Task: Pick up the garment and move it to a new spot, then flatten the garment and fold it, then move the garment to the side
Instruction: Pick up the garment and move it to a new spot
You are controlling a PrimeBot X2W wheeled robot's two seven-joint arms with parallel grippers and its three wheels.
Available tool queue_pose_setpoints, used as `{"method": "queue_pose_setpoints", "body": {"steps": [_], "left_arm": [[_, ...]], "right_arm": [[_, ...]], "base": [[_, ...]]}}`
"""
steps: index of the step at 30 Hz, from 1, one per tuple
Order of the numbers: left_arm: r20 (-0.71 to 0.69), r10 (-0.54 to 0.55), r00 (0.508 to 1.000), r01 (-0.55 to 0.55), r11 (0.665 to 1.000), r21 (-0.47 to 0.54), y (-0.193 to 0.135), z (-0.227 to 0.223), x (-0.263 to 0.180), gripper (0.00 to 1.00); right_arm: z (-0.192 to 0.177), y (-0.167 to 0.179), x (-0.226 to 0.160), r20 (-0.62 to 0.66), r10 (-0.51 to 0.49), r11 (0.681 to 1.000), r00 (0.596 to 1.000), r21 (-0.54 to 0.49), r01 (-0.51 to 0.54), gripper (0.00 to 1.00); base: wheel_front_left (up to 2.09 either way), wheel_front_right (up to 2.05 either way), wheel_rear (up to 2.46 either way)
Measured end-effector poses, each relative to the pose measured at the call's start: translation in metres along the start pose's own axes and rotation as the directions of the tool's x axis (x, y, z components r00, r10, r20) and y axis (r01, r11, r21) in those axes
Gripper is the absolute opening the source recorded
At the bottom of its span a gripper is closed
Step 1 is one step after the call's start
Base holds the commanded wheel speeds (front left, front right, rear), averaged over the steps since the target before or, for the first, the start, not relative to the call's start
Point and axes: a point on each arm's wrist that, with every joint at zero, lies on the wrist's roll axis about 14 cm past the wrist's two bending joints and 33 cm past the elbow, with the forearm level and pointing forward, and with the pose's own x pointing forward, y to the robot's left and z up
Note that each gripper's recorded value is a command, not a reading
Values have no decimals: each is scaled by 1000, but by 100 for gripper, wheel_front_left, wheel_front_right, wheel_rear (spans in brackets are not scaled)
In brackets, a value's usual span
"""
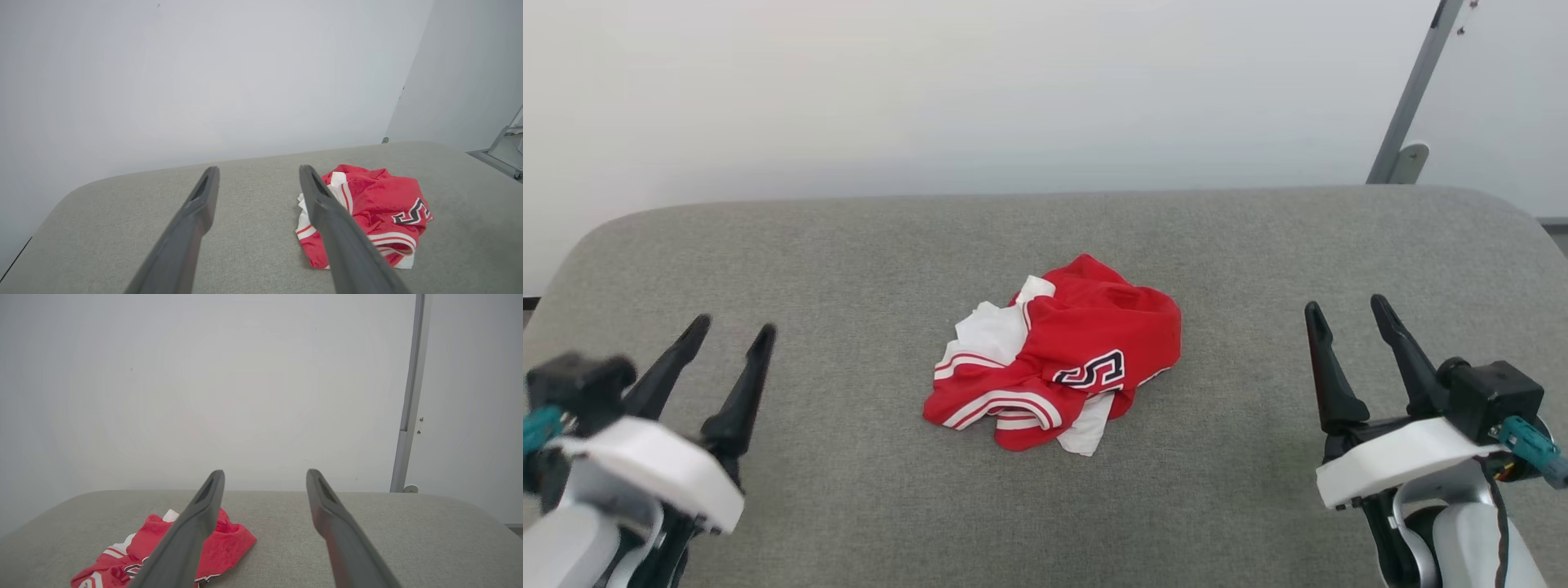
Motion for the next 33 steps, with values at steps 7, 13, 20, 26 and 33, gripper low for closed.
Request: {"method": "queue_pose_setpoints", "body": {"steps": [7,13,20,26,33], "left_arm": [[11,129,992,-129,991,-30,23,-12,-39,100],[71,202,977,-197,978,-67,32,-11,-62,100],[107,270,957,-260,960,-104,43,-18,-87,100],[119,285,951,-272,956,-114,44,-26,-97,100],[131,294,947,-276,951,-139,42,-33,-99,100]], "right_arm": [[-2,4,-5,-9,7,1000,1000,5,-7,100],[-5,4,-8,-18,5,1000,1000,8,-5,100],[-8,5,-11,-27,7,1000,1000,11,-7,100],[-7,7,-10,-24,7,1000,1000,15,-7,100],[-7,6,-11,-22,2,1000,1000,18,-2,100]], "base": [[0,0,0],[0,0,0],[0,0,0],[0,0,0],[0,0,0]]}}
